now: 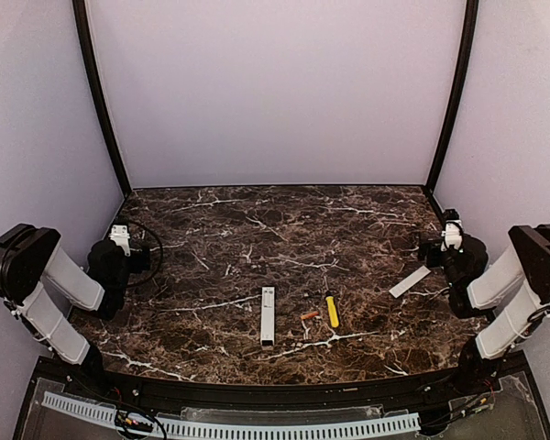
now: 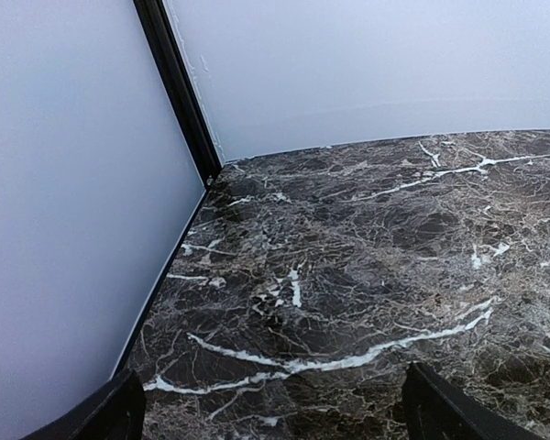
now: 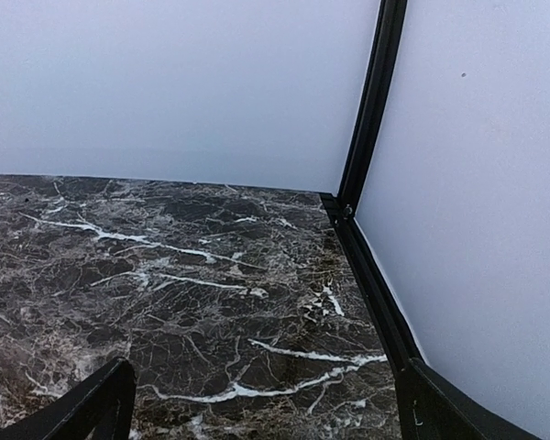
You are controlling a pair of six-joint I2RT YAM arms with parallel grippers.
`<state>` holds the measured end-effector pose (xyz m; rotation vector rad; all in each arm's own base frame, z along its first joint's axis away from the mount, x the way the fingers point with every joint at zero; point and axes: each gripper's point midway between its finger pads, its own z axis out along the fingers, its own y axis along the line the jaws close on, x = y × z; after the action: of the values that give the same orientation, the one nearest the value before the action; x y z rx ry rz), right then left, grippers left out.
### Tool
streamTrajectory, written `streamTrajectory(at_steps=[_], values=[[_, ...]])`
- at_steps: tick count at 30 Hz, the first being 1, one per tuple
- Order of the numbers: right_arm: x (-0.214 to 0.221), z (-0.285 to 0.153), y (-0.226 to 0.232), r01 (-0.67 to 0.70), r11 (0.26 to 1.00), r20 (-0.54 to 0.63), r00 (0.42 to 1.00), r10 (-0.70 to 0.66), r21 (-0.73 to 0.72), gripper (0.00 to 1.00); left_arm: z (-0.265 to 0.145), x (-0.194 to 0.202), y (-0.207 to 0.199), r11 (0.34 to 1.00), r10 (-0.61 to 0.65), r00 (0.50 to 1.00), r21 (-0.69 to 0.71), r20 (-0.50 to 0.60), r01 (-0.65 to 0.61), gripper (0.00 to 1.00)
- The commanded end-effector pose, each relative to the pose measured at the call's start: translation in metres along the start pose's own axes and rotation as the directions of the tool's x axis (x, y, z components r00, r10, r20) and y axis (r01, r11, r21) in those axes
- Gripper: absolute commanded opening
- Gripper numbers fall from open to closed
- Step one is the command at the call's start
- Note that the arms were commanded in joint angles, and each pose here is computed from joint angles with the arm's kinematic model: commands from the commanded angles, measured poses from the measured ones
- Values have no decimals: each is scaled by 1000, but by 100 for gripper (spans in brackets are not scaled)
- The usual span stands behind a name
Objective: Unload the batteries from the remote control
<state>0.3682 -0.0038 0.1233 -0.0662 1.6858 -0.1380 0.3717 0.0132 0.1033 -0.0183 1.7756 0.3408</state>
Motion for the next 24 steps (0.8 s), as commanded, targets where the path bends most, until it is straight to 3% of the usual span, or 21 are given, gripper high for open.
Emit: streamTrajectory(at_steps=[1, 17, 24], values=[[-14, 7, -10, -43, 998, 44, 998, 41, 50, 99, 1, -7, 4, 1000, -22, 999, -11, 23, 22, 98], [-17, 2, -8, -27, 998, 66, 998, 23, 65, 99, 1, -6, 4, 1000, -22, 1000, -11, 23, 22, 99], [-10, 12, -10, -58, 998, 16, 998, 57, 40, 98, 1, -6, 4, 1000, -22, 1000, -10, 23, 22, 98]])
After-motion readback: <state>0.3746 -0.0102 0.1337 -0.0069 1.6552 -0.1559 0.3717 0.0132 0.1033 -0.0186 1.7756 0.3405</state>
